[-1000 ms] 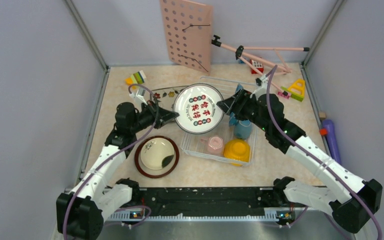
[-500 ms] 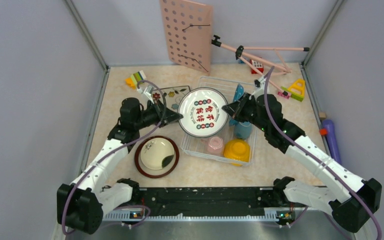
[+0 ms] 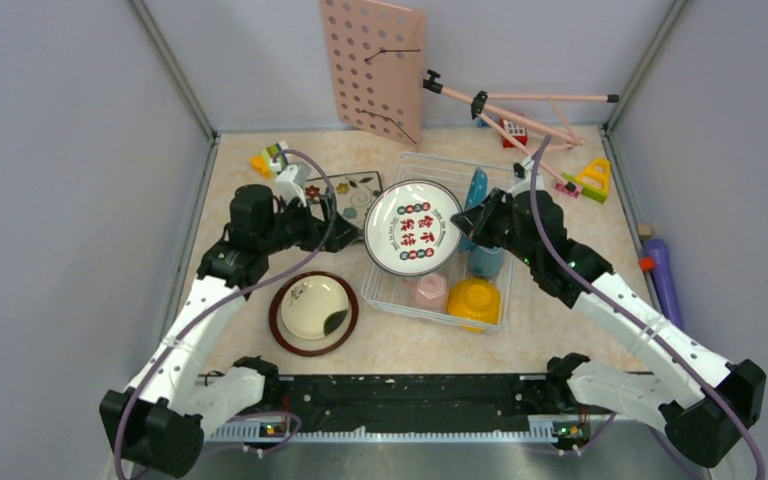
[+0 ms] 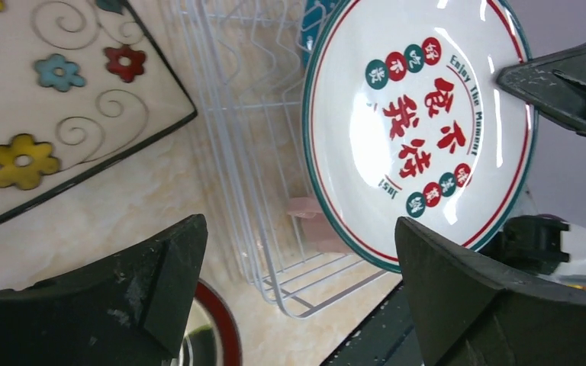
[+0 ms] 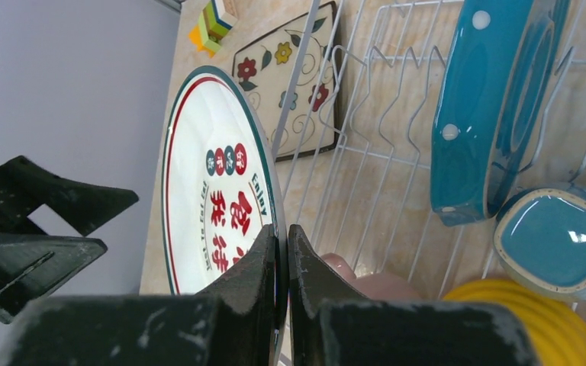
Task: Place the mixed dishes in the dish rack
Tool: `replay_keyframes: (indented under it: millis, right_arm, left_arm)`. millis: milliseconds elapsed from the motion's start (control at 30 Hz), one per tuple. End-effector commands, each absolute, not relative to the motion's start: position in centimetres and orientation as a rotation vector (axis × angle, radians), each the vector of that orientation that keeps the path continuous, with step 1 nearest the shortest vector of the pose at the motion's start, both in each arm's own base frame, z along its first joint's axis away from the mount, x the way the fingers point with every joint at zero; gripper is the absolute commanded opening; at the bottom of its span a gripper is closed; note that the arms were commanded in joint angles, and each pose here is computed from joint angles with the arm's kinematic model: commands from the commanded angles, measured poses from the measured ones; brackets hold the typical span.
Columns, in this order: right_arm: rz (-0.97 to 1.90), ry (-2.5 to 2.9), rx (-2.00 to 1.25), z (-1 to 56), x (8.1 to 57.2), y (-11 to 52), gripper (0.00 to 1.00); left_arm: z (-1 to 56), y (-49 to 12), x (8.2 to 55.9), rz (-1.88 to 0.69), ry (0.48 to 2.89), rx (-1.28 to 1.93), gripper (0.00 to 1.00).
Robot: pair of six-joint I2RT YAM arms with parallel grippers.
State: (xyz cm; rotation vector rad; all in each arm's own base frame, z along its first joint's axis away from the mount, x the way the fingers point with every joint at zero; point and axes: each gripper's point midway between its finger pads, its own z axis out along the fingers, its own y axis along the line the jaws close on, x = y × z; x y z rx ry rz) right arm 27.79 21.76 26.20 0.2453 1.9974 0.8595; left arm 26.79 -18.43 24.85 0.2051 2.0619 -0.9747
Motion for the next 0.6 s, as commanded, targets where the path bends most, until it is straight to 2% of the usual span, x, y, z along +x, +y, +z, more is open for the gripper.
replay_keyframes:
  millis: [0,200,267,567]
  right_arm:
    - [0.927,1.869,0.275,31.0,28.1,21.6,0.00]
    - [0.881,2.004,0.381,30.3,29.1,22.1,0.00]
    - [0.855,2.038,0.434,30.2,29.4,22.0,0.00]
    - [0.959,2.118,0.601,30.6,29.9,24.0,0.00]
  left_arm:
    - [28.2,-15.0,27.6,-0.691,1.936,0.231,0.97]
    - [31.5,-13.5,26.0,-0.477,1.743,0.407,0.94]
    - [32.6,-13.9,25.2,-0.431,1.643,0.496,0.98]
    - [33.5,-17.5,22.7,-0.392,1.372,0.883,0.99]
